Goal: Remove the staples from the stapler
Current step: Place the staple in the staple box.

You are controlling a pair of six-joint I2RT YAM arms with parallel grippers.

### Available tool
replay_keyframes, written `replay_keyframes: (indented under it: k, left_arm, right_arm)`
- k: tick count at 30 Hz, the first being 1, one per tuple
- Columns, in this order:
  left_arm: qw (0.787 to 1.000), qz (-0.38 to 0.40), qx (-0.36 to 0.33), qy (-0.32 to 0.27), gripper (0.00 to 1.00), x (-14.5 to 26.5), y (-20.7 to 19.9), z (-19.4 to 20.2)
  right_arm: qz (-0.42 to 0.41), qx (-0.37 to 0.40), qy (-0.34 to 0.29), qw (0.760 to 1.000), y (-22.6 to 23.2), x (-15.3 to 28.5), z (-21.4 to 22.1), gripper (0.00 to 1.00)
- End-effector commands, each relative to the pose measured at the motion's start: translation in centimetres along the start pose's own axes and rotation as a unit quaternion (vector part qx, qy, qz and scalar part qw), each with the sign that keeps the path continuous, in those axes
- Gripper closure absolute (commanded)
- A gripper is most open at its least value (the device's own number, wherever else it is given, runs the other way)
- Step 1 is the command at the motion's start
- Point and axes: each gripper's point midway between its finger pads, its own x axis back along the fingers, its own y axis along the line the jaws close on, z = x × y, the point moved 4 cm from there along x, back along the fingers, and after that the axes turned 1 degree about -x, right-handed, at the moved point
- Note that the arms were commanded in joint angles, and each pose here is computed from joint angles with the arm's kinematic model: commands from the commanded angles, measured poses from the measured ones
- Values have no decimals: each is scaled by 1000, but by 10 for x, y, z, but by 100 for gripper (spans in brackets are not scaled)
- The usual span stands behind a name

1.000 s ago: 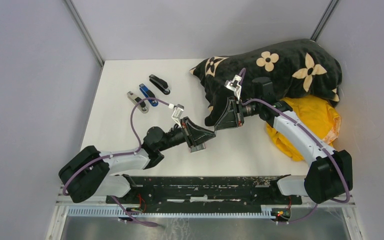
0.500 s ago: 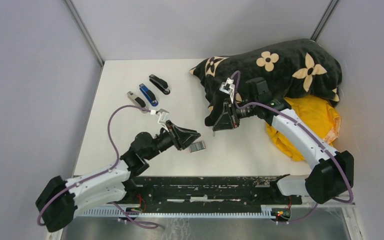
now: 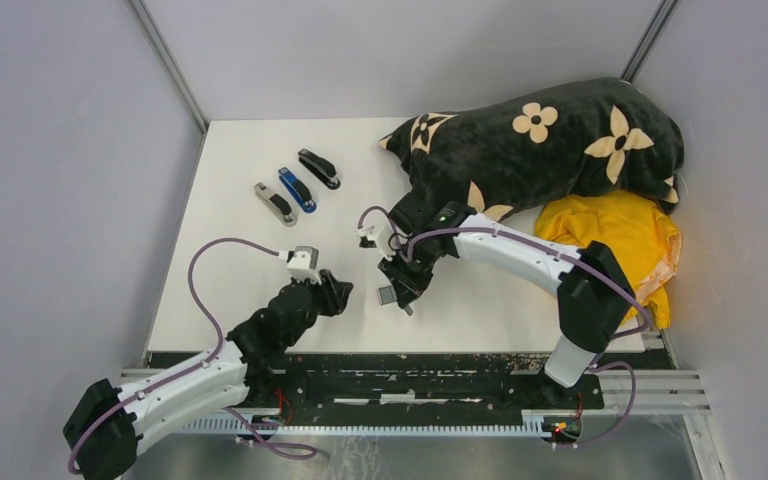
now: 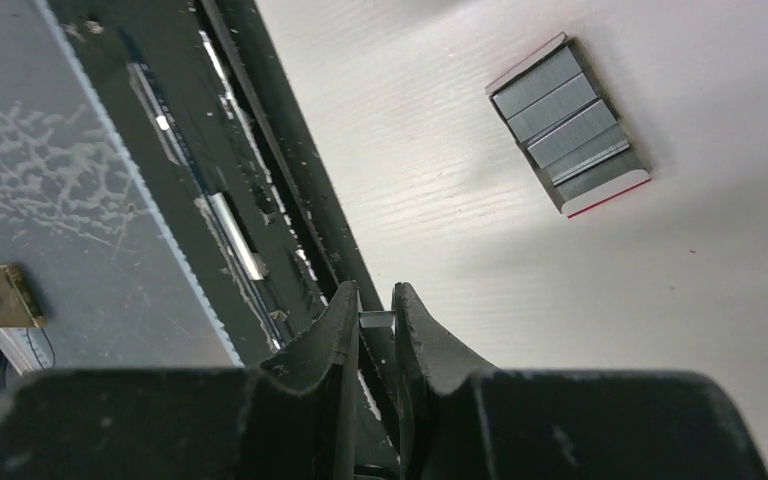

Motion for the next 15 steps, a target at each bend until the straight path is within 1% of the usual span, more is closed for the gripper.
replay_keyframes:
  k: [1, 7, 11, 15]
  left_arm:
    - [998, -41, -20, -39, 54, -1, 16, -8]
    - [998, -37, -16, -56, 54, 1, 20, -6]
    - [998, -37, -18, -56, 54, 1, 20, -6]
    - [998, -35, -20, -54, 54, 0, 20, -5]
  right_arm:
    - [58, -25, 14, 998, -14, -14, -14, 85]
    - [114, -72, -7, 991, -31, -30, -39, 85]
    - [133, -105, -1, 986, -43, -45, -42, 85]
    - [147, -121, 3, 982, -48, -52, -44, 85]
